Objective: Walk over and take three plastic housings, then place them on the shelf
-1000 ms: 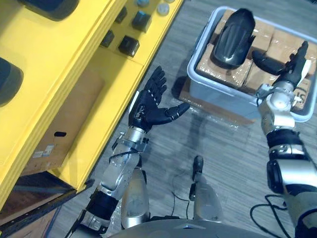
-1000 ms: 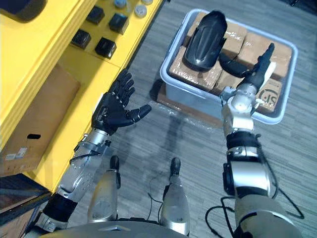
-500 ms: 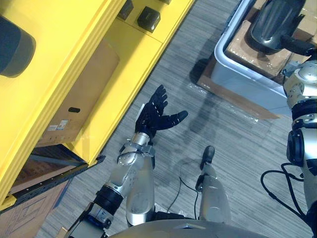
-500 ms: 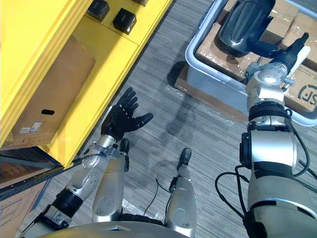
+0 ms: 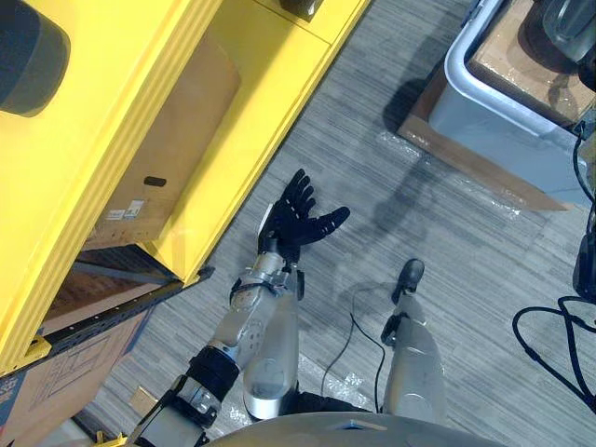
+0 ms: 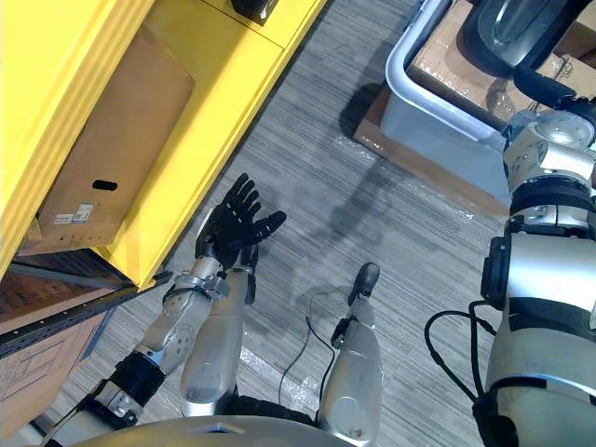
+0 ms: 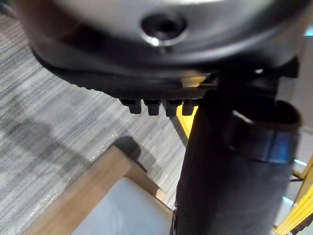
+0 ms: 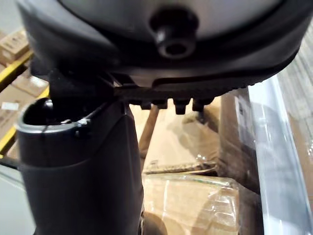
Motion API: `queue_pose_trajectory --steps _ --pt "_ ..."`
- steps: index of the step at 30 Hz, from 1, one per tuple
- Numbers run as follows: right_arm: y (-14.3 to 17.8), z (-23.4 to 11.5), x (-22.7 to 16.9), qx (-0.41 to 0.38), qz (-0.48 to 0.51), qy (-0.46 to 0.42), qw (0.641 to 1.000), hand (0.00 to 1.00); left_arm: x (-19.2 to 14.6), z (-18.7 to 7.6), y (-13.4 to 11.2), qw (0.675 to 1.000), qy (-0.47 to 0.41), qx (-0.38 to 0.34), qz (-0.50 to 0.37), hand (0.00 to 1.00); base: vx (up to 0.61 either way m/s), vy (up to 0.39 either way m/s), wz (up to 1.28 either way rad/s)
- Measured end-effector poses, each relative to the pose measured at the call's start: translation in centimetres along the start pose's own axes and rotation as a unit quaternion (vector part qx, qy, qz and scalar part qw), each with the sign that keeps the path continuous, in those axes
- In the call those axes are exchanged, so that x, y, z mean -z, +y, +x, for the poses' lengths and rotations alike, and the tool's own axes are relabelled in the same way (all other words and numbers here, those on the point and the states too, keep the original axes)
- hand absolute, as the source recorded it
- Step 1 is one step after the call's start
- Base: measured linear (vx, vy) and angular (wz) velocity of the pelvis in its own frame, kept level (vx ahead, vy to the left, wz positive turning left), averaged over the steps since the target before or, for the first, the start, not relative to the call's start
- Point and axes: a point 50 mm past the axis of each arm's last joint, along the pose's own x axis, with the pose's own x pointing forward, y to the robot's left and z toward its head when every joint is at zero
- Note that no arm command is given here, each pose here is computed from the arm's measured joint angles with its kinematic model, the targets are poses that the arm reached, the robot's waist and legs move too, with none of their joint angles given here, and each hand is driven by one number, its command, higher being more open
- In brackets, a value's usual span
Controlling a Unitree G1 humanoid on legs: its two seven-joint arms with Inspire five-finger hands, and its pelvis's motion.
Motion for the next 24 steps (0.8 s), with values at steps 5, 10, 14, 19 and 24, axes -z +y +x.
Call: queue_pose_trajectory --steps 5,10,14,19,24 --pt "0.1 -0.1 0.5 0.002 -0.028 -0.001 1.000 0.00 0.3 -0.2 -0.2 1.000 -0.001 0.001 -0.005 1.00 -0.03 -0.012 0.01" --pt "-1.5 0.4 0.6 0.041 -0.043 0.003 0.998 0.00 0.3 -0.3 -0.2 1.000 -0.004 0.000 -0.006 1.00 0.01 -0.003 0.03" --pt "-1.5 0.4 0.7 0.036 -0.045 0.001 0.998 1.00 0.0 -0.2 -0.1 1.000 -0.012 -0.002 -0.008 1.00 0.00 0.000 0.00" --pt "-0.4 0.0 0.9 0.021 -0.040 -0.003 0.999 1.00 0.1 -0.3 -0.1 1.000 -0.012 -0.003 -0.009 1.00 0.00 0.000 0.00" --pt "0.0 -0.3 0.0 0.032 -0.043 -0.056 0.997 1.00 0.4 -1.0 0.2 1.000 -0.007 -0.008 -0.010 1.00 -0.03 -0.013 0.03"
